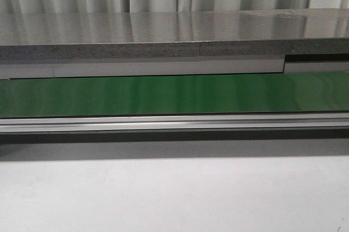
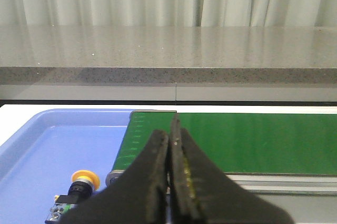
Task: Move button from left to right
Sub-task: 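Move the left gripper down toward the yellow push button in the blue tray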
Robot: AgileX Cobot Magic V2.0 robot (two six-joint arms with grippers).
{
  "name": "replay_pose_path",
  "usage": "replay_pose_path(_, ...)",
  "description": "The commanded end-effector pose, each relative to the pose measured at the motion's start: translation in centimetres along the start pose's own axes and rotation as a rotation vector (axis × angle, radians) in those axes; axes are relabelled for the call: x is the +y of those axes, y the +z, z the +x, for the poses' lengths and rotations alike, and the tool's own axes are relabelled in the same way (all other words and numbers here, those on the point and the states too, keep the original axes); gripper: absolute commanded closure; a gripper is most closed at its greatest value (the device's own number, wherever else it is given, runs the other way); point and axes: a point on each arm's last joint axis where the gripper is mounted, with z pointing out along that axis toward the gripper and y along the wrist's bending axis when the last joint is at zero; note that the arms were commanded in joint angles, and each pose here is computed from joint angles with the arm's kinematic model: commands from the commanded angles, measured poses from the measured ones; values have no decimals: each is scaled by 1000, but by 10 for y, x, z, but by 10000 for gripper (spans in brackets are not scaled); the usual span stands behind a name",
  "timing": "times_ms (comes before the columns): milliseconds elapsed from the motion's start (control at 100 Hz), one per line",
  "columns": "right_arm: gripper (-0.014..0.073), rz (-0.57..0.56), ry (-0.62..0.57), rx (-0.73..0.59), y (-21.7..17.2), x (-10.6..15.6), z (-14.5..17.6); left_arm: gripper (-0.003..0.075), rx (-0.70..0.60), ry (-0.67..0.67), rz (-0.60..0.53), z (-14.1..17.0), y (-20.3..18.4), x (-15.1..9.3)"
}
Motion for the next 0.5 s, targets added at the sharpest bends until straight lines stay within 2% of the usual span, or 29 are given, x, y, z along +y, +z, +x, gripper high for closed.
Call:
replay_pose_path(0,662,-1,-11,-122,-3,0,-14,741,-56,-11,9,11,0,0)
replay_pose_path(350,662,-1,-11,-122,-3,0,-14,741,-56,-11,9,11,0,0)
replay_pose_path(490,662,-1,-11,-122,-3,0,-14,741,-72,-9,9,2,-1,0)
